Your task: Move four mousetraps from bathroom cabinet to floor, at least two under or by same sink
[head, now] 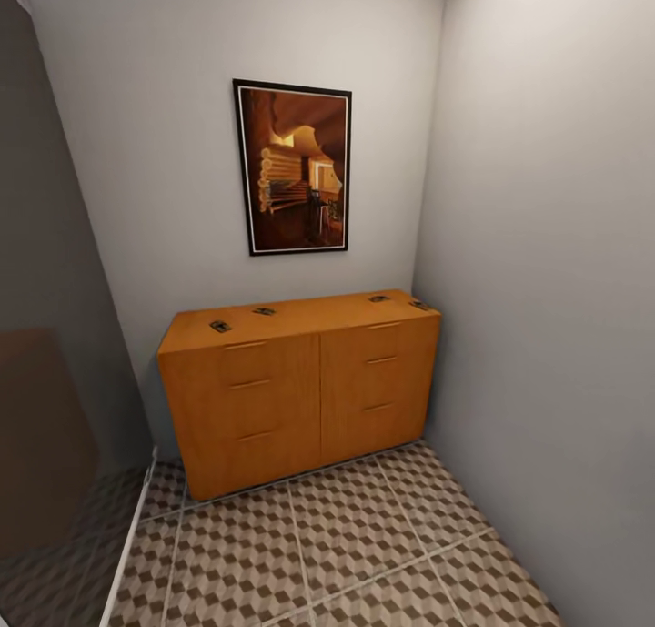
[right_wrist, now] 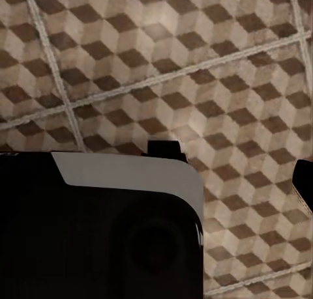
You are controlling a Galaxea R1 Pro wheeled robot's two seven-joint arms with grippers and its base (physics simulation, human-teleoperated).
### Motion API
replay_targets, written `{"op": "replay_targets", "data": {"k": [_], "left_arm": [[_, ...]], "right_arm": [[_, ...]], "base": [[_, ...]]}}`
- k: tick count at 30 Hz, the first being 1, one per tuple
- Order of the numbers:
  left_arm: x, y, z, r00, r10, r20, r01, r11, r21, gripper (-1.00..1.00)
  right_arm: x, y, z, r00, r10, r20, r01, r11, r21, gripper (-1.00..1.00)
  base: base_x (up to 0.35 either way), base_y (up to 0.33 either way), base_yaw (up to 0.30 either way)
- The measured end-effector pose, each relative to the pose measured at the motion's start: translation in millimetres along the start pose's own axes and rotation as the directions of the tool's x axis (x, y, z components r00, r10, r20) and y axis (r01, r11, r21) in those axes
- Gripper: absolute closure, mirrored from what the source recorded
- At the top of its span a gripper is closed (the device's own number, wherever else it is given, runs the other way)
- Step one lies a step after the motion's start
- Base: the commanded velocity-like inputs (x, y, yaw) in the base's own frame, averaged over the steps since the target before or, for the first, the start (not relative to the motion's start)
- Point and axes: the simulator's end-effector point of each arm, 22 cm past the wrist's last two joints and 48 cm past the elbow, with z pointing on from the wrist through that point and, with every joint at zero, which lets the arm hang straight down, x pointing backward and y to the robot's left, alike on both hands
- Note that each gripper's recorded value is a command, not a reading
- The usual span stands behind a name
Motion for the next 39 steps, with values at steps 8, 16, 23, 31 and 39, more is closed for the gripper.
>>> {"op": "replay_targets", "data": {"k": [8,16,23,31,39], "left_arm": [[0.3,-0.6,0.0,1.000,0.001,0.000,-0.001,1.000,0.001,-1.00],[-0.2,-0.6,0.0,1.000,0.001,0.000,-0.001,1.000,0.001,-1.00],[0.1,-0.6,0.0,1.000,0.001,0.000,-0.001,1.000,0.001,-1.00],[0.5,-0.6,0.0,1.000,0.001,-0.001,-0.001,1.000,0.001,-1.00],[0.0,0.2,0.1,1.000,-0.001,-0.001,0.001,1.000,-0.001,-1.00]], "right_arm": [[-0.1,0.7,0.0,1.000,0.000,0.000,0.000,1.000,-0.001,-1.00],[-0.4,0.8,0.0,1.000,0.000,0.001,0.000,1.000,-0.001,-1.00],[-0.3,0.8,0.0,1.000,0.000,0.001,0.000,1.000,-0.001,-1.00],[-0.2,0.7,0.0,1.000,0.001,0.000,-0.001,1.000,-0.001,-1.00],[-0.2,0.7,0.2,1.000,0.001,0.000,-0.001,1.000,-0.001,-1.00]], "base": [[0.331,0.000,0.000],[0.331,0.000,0.000],[0.331,0.000,0.000],[0.330,-0.059,0.000],[0.218,-0.122,0.000]]}}
